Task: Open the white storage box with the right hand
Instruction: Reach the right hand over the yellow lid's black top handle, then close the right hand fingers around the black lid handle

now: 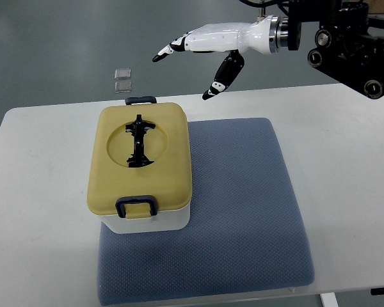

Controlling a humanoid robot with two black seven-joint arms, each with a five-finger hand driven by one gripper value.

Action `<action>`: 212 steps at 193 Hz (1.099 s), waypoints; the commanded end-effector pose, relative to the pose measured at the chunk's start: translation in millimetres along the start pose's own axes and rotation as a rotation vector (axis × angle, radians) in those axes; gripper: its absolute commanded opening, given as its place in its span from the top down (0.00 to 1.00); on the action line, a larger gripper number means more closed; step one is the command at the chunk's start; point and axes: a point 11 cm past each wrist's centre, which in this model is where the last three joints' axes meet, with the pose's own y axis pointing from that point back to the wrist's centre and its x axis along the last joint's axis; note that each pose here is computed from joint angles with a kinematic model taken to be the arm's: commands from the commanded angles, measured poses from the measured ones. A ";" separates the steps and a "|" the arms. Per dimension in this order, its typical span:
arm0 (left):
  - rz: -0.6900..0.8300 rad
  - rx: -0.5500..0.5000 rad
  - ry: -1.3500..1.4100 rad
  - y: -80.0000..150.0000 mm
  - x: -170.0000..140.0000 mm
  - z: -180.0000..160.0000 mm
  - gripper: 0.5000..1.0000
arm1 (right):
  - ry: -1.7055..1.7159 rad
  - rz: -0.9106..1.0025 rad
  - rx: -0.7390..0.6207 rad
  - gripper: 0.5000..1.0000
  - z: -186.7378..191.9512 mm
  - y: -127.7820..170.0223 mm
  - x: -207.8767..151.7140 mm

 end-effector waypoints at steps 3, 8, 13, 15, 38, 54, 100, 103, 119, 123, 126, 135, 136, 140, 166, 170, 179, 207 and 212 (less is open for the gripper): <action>0.000 -0.001 0.000 0.0 0.0 0.6 0.00 | 0.091 -0.079 0.066 0.14 -32.3 -23.9 8.9; 0.000 0.000 0.000 0.0 0.0 -0.3 0.00 | 0.105 -0.091 0.078 0.14 -38.1 -29.3 10.3; 0.000 0.000 0.000 0.0 0.0 -0.3 0.00 | 0.120 -0.107 0.090 0.14 -44.1 -35.1 10.8; 0.000 0.000 0.000 0.0 0.0 -0.3 0.00 | 0.126 -0.114 0.095 0.14 -46.8 -37.8 10.9; 0.000 0.000 0.000 0.0 0.0 -0.3 0.00 | 0.177 -0.179 0.144 0.14 -72.6 -60.5 11.0; 0.000 -0.001 0.000 0.0 0.0 0.6 0.00 | 0.207 -0.211 0.169 0.14 -86.0 -72.6 8.6; 0.000 -0.001 0.000 0.0 0.0 0.6 0.00 | 0.255 -0.278 0.195 0.14 -96.4 -90.0 -14.4; 0.000 -0.001 0.000 0.0 0.0 0.6 0.00 | 0.256 -0.280 0.194 0.14 -96.1 -89.9 -14.9; 0.000 0.000 0.000 0.0 0.0 -0.3 0.00 | 0.274 -0.286 0.188 0.14 -93.8 -89.9 -17.7; 0.000 -0.001 0.000 0.0 0.0 0.6 0.00 | 0.278 -0.285 0.188 0.14 -93.7 -89.9 -17.6; 0.000 -0.001 0.000 0.0 0.0 0.6 0.00 | 0.281 -0.283 0.188 0.14 -93.7 -90.0 -17.4; 0.000 -0.001 0.000 0.0 0.0 0.6 0.00 | 0.285 -0.279 0.188 0.14 -92.6 -90.1 -18.9; 0.000 -0.001 0.000 0.0 0.0 0.6 0.00 | 0.286 -0.279 0.188 0.14 -92.3 -90.2 -19.4; 0.000 -0.001 0.000 0.0 0.0 0.6 0.00 | 0.287 -0.278 0.188 0.14 -92.2 -90.3 -19.9; 0.000 -0.001 0.000 0.0 0.0 0.6 0.00 | 0.275 -0.278 0.190 0.14 -89.5 -90.3 -26.6; 0.000 -0.001 0.000 0.0 0.0 0.6 0.00 | 0.272 -0.278 0.189 0.14 -88.5 -90.3 -28.2; 0.000 -0.001 0.000 0.0 0.0 0.6 0.00 | 0.271 -0.273 0.188 0.14 -87.1 -90.7 -29.7; 0.000 -0.001 0.000 0.0 0.0 0.6 0.00 | 0.274 -0.255 0.186 0.14 -85.1 -90.9 -29.7; 0.000 -0.001 0.000 0.0 0.0 0.6 0.00 | 0.275 -0.251 0.182 0.15 -83.7 -90.3 -28.9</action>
